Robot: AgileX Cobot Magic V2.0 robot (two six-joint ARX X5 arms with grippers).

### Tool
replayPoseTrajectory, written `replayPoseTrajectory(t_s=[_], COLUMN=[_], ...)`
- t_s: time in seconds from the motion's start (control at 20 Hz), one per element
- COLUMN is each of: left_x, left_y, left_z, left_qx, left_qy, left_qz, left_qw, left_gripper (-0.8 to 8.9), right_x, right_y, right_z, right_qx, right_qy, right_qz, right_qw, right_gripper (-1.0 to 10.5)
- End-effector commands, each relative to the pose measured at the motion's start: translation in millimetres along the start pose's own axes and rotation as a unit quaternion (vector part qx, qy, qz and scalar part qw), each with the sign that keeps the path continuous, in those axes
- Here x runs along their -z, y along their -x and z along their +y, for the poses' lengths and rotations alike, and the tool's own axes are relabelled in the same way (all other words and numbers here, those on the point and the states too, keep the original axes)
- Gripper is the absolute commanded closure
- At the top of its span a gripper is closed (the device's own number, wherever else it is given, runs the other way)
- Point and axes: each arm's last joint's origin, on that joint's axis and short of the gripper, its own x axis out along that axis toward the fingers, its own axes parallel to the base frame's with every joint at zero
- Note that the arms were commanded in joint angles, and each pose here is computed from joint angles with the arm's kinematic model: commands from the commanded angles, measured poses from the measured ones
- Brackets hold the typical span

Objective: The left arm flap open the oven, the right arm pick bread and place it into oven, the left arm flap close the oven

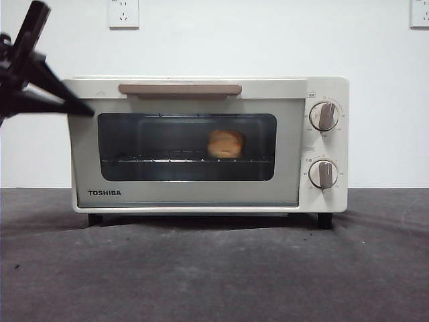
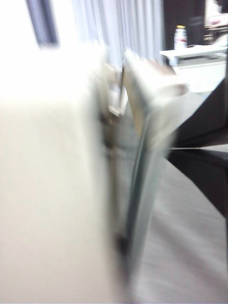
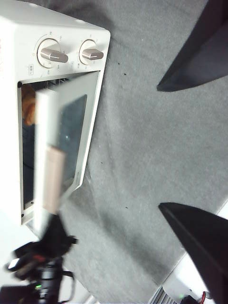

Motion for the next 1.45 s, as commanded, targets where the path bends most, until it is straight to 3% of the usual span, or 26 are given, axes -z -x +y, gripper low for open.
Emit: replayPoseTrajectory(t_s=[0.05,0.3,0.45,0.6,0.75,1.1,1.15,1.35,1.45], left_x=[-10.3,-12.2,-0.7,22.7,46.0,95.1,100.7,119.6,123.3], left_y=[0.3,9.4,28.6,52.1,64.7,86.9,90.6,107.6,112.8], left_z=[-6.0,-23.4,-53.6,-85.5,-99.5,-108.8,-109.6,-114.1,-116.2], left_qx=[0.01,0.042,0.083,0.094,0.067,-0.029,-0.037,-0.063,-0.072], left_qy=[0.017,-0.031,-0.103,-0.207,-0.266,-0.31,-0.313,-0.326,-0.334], left_qz=[-0.033,-0.053,-0.049,-0.065,-0.073,-0.068,-0.069,-0.097,-0.118], left_qw=[0.999,0.997,0.99,0.972,0.959,0.948,0.947,0.938,0.933], left_gripper=[8.06,8.06,8.04,8.04,8.04,8.04,8.04,8.04,8.04], right_x=[-4.2,-4.2,-4.3,-5.6,-7.7,-7.9,-8.0,-8.1,-8.4], right_y=[3.1,3.1,3.1,3.1,3.2,3.3,3.3,3.2,3.0], right_z=[2.5,2.5,2.5,3.3,4.4,4.5,4.5,4.2,3.7], right_qx=[-0.01,-0.01,-0.009,-0.013,-0.019,-0.02,-0.019,-0.014,-0.004], right_qy=[-0.001,0.0,0.005,0.004,0.002,0.002,0.002,0.008,0.012], right_qz=[-0.009,-0.008,-0.009,-0.016,-0.027,-0.028,-0.028,-0.03,-0.035], right_qw=[1.0,1.0,1.0,1.0,0.999,0.999,0.999,0.999,0.999], right_gripper=[5.8,5.8,5.8,5.8,5.8,5.8,6.0,9.5,9.4])
